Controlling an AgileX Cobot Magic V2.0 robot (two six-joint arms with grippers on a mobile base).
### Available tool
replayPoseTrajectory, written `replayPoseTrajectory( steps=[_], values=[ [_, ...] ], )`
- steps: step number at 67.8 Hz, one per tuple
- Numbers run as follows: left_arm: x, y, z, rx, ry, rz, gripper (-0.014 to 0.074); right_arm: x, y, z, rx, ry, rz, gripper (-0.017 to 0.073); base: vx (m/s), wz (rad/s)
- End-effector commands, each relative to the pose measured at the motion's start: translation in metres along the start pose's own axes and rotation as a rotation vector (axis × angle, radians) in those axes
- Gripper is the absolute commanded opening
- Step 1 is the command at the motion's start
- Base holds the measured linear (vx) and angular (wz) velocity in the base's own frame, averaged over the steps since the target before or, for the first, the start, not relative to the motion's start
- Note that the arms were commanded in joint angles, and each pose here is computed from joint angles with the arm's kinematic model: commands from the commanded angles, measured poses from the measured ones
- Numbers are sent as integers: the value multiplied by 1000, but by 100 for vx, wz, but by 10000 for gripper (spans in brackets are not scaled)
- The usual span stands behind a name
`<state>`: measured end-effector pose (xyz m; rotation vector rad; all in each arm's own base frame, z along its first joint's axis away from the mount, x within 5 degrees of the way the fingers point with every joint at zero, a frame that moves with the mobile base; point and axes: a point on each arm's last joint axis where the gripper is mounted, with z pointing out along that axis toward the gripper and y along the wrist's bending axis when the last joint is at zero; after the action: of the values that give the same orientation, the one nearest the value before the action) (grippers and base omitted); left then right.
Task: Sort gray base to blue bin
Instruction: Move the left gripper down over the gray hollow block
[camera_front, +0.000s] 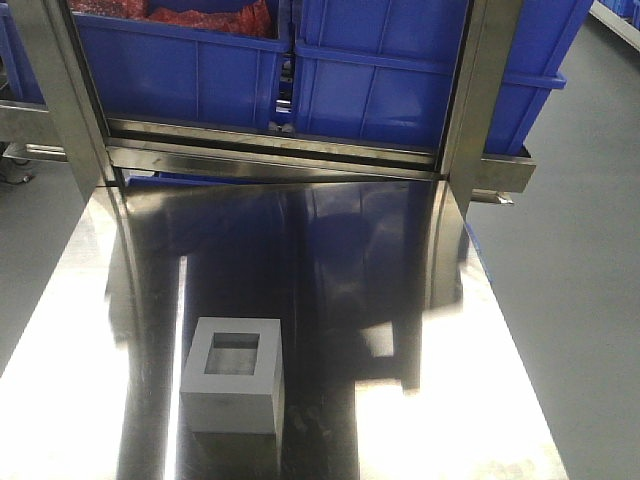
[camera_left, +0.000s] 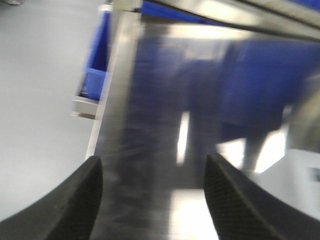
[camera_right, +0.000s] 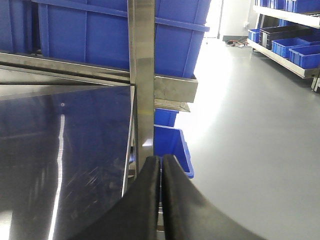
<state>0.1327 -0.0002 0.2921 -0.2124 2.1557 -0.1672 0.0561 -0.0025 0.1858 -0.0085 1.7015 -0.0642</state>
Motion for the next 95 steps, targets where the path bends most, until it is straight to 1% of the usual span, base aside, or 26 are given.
replayPoseTrajectory(
  steps=[1, 3, 4, 5, 6, 8, 12, 15, 17, 23, 29, 34, 39, 42, 45, 46, 48, 49, 52, 54, 55, 62, 67, 70, 77, 95],
  values=[
    [-26, -16, -2, 129, -43, -13, 428, -5, 0, -1, 1, -80, -17, -5, 0, 0],
    [-30, -20, 0, 169, -30, -8, 428, -5, 0, -1, 1, -80, -17, -5, 0, 0],
    [-30, -22, 2, 181, -10, 10, 428, -5, 0, -1, 1, -80, -17, -5, 0, 0],
    [-33, -25, 3, 214, -5, -4, 428, -5, 0, -1, 1, -80, -17, -5, 0, 0],
    [-34, -27, 6, 238, 14, 11, 428, -5, 0, -1, 1, -80, -17, -5, 0, 0],
    [-37, -32, 9, 282, 29, -5, 428, -5, 0, -1, 1, -80, -17, -5, 0, 0],
    [-41, -39, 17, 366, 63, 5, 428, -5, 0, -1, 1, -80, -17, -5, 0, 0],
    [-44, -44, 25, 426, 87, -21, 428, -5, 0, -1, 1, -80, -17, -5, 0, 0],
    [-44, -47, 30, 454, 100, -10, 428, -5, 0, -1, 1, -80, -17, -5, 0, 0],
    [-44, -57, 43, 504, 138, 17, 428, -5, 0, -1, 1, -80, -17, -5, 0, 0],
    [-42, -73, 57, 539, 182, 54, 428, -5, 0, -1, 1, -80, -17, -5, 0, 0],
    [-42, -88, 64, 557, 192, 101, 428, -5, 0, -1, 1, -80, -17, -5, 0, 0],
    [-39, -107, 71, 577, 213, 167, 428, -5, 0, -1, 1, -80, -17, -5, 0, 0],
    [-40, -114, 75, 565, 220, 181, 428, -5, 0, -1, 1, -80, -17, -5, 0, 0],
    [-38, -121, 79, 551, 242, 216, 428, -5, 0, -1, 1, -80, -17, -5, 0, 0],
    [-38, -123, 80, 550, 245, 210, 428, -5, 0, -1, 1, -80, -17, -5, 0, 0],
    [-37, -126, 83, 528, 259, 222, 428, -5, 0, -1, 1, -80, -17, -5, 0, 0],
    [-37, -127, 85, 513, 263, 242, 428, -5, 0, -1, 1, -80, -17, -5, 0, 0],
    [-35, -131, 89, 478, 285, 259, 428, -5, 0, -1, 1, -80, -17, -5, 0, 0],
    [-33, -133, 92, 460, 300, 253, 428, -5, 0, -1, 1, -80, -17, -5, 0, 0],
    [-33, -134, 93, 446, 301, 271, 428, -5, 0, -1, 1, -80, -17, -5, 0, 0],
    [-28, -139, 101, 372, 339, 263, 428, -5, 0, -1, 1, -80, -17, -5, 0, 0],
    [-22, -143, 106, 339, 356, 270, 428, -5, 0, -1, 1, -81, -17, -5, 0, 0],
    [-18, -144, 110, 318, 369, 295, 428, -5, 0, -1, 1, -81, -17, -5, 0, 0],
    [-13, -142, 118, 274, 404, 297, 428, -5, 0, -1, 1, -81, -17, -5, 0, 0],
    [-1, -142, 135, 232, 465, 276, 428, -5, 0, -1, 1, -81, -17, -5, 0, 0]
  ],
)
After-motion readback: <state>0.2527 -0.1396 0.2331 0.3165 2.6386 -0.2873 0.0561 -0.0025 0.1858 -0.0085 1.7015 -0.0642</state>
